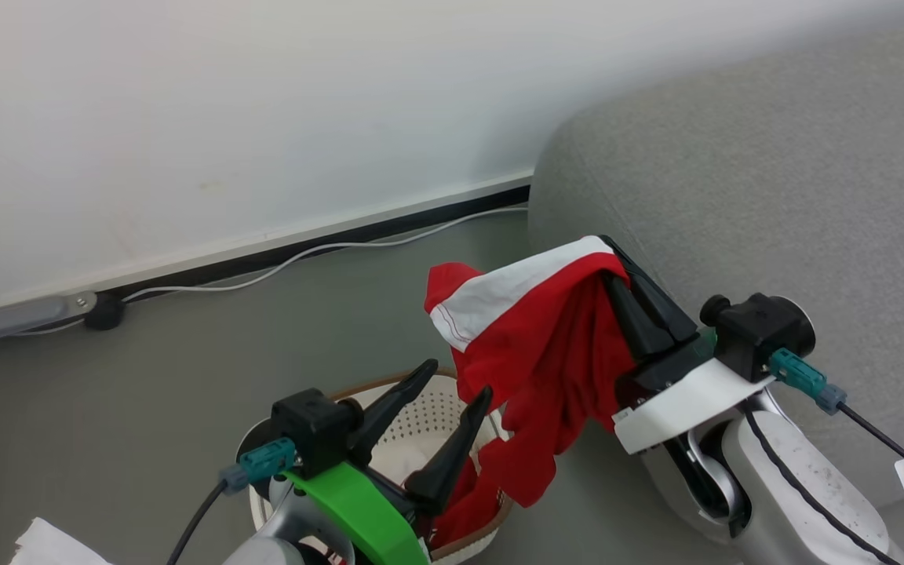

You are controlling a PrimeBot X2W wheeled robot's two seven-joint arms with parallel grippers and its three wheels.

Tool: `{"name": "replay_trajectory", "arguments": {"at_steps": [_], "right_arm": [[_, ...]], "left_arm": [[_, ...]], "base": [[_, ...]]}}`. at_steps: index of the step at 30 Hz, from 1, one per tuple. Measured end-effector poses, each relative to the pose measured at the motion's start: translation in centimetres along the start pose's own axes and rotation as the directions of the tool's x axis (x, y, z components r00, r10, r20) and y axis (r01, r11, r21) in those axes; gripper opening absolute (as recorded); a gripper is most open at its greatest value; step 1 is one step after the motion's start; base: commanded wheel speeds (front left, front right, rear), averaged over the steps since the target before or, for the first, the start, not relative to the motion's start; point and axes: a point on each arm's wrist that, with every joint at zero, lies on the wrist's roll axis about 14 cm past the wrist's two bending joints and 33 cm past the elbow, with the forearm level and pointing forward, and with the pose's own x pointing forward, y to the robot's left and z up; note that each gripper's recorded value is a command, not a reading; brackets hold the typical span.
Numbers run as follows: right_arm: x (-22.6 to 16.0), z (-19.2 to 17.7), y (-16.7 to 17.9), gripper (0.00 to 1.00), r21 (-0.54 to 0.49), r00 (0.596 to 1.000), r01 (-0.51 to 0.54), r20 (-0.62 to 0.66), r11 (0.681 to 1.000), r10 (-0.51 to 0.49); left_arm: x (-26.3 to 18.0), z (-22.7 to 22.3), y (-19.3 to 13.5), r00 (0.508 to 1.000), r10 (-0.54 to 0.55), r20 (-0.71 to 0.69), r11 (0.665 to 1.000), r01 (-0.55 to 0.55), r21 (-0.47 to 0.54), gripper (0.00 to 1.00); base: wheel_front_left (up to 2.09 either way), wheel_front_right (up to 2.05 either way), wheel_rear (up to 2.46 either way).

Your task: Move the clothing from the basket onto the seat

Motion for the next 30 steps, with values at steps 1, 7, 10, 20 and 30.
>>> {"name": "replay_trajectory", "arguments": {"at_steps": [1, 7, 10, 20, 30], "right_arm": [[-0.4, -0.2, -0.5, 0.00, -0.002, 1.000, 0.019, -0.007, 1.000, -0.019], [-2.1, -0.4, -3.2, 0.00, -0.024, 0.992, 0.119, -0.028, 0.993, -0.119], [-2.7, -0.4, -4.3, 0.00, -0.035, 0.987, 0.156, -0.032, 0.987, -0.157], [-3.9, -0.7, -10.1, 0.00, -0.019, 0.933, 0.354, -0.055, 0.935, -0.355], [-1.2, 5.9, -22.4, 0.00, -0.105, 0.815, 0.577, 0.136, 0.810, -0.564]], "left_arm": [[0.3, -0.3, -0.2, 1.000, -0.015, -0.005, 1.000, 0.015, -0.005, 1.00], [1.9, -1.5, -0.9, 0.996, -0.081, -0.033, 0.996, 0.080, -0.032, 1.00], [2.7, -2.0, -1.1, 0.992, -0.115, -0.044, 0.993, 0.113, -0.038, 1.00], [5.3, -3.5, -0.8, 0.978, -0.200, -0.056, 0.978, 0.195, -0.075, 1.00], [5.8, -7.0, 1.4, 0.973, -0.178, -0.147, 0.975, 0.154, -0.159, 1.00]], "base": [[0.00, 0.00, 0.00], [0.00, 0.00, 0.00], [0.00, 0.00, 0.00], [0.00, 0.00, 0.00], [0.00, 0.00, 0.00]]}}
